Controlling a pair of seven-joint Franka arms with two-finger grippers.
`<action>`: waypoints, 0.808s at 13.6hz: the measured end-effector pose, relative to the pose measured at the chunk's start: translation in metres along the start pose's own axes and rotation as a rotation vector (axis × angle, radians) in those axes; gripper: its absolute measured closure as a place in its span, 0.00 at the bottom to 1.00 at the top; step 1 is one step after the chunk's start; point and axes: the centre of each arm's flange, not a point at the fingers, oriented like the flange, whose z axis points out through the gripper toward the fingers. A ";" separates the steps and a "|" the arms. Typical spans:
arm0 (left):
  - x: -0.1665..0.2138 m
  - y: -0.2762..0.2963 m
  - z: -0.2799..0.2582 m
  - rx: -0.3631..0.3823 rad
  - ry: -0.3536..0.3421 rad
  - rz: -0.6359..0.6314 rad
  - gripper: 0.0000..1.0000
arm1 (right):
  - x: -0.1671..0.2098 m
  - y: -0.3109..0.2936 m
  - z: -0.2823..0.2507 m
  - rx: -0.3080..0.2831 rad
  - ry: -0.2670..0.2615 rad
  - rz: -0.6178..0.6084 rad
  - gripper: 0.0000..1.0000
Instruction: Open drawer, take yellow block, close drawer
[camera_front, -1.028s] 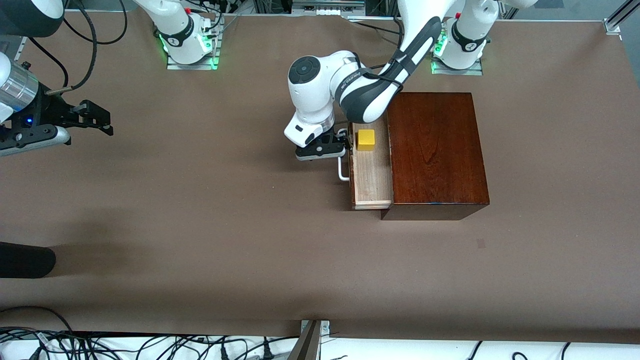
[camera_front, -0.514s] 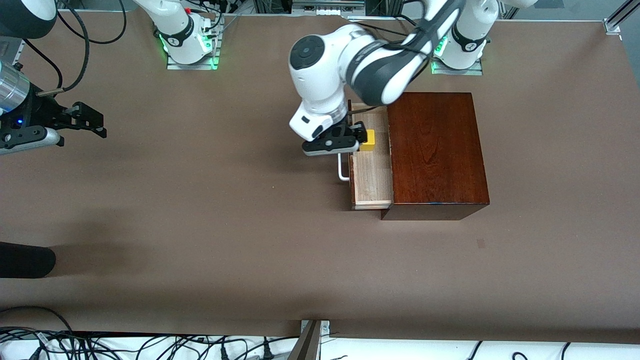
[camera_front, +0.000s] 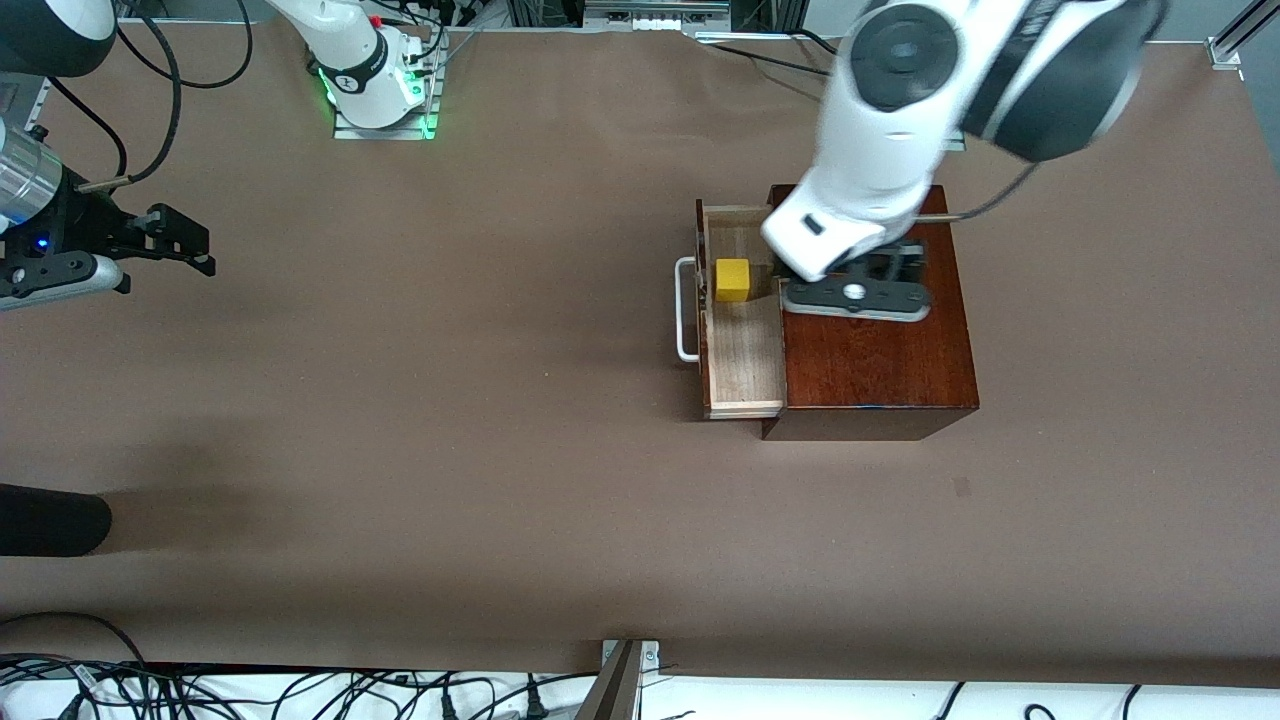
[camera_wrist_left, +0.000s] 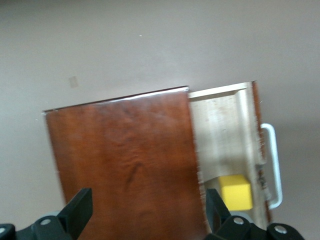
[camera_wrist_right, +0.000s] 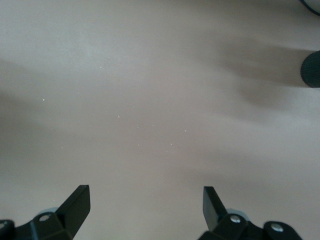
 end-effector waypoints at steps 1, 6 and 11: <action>0.000 -0.023 -0.004 0.000 -0.014 0.021 0.00 | 0.001 -0.007 0.001 0.001 -0.003 -0.013 0.00; -0.006 -0.120 -0.014 -0.037 -0.085 0.094 0.00 | 0.007 -0.070 0.012 0.034 -0.057 -0.122 0.00; -0.009 -0.188 0.002 -0.080 -0.131 0.090 0.00 | -0.001 -0.230 0.027 0.041 -0.101 -0.508 0.00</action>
